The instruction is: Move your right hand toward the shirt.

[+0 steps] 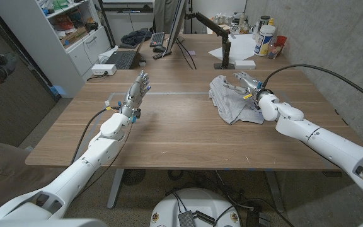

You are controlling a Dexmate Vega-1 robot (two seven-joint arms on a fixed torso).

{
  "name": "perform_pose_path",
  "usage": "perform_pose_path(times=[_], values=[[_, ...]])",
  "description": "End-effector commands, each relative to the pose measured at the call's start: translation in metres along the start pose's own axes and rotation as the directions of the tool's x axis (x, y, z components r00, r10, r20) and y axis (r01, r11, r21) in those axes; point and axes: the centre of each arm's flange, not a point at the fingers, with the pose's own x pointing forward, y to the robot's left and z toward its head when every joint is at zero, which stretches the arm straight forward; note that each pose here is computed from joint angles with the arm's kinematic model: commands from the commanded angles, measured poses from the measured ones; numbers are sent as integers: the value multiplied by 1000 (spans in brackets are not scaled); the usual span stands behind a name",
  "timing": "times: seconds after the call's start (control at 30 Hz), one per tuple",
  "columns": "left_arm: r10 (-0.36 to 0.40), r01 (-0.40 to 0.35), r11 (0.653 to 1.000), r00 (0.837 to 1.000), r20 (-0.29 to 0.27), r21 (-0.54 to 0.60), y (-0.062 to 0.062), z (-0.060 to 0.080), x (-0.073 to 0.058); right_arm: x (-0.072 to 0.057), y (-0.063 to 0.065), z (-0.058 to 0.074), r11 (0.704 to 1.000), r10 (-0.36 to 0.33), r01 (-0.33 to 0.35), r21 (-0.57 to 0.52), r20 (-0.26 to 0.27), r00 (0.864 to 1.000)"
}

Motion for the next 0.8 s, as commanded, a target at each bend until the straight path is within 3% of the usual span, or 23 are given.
perform_pose_path(times=[0.03,0.8], values=[[-9,9,1000,1000,0,-3,-5,-2,1,2,3,-4,1000,6,-6,-1,-9,1000],[6,-6,1000,1000,-11,-16,-7,-8,0,9,10,0,1000,2,-2,-4,-2,1000]])
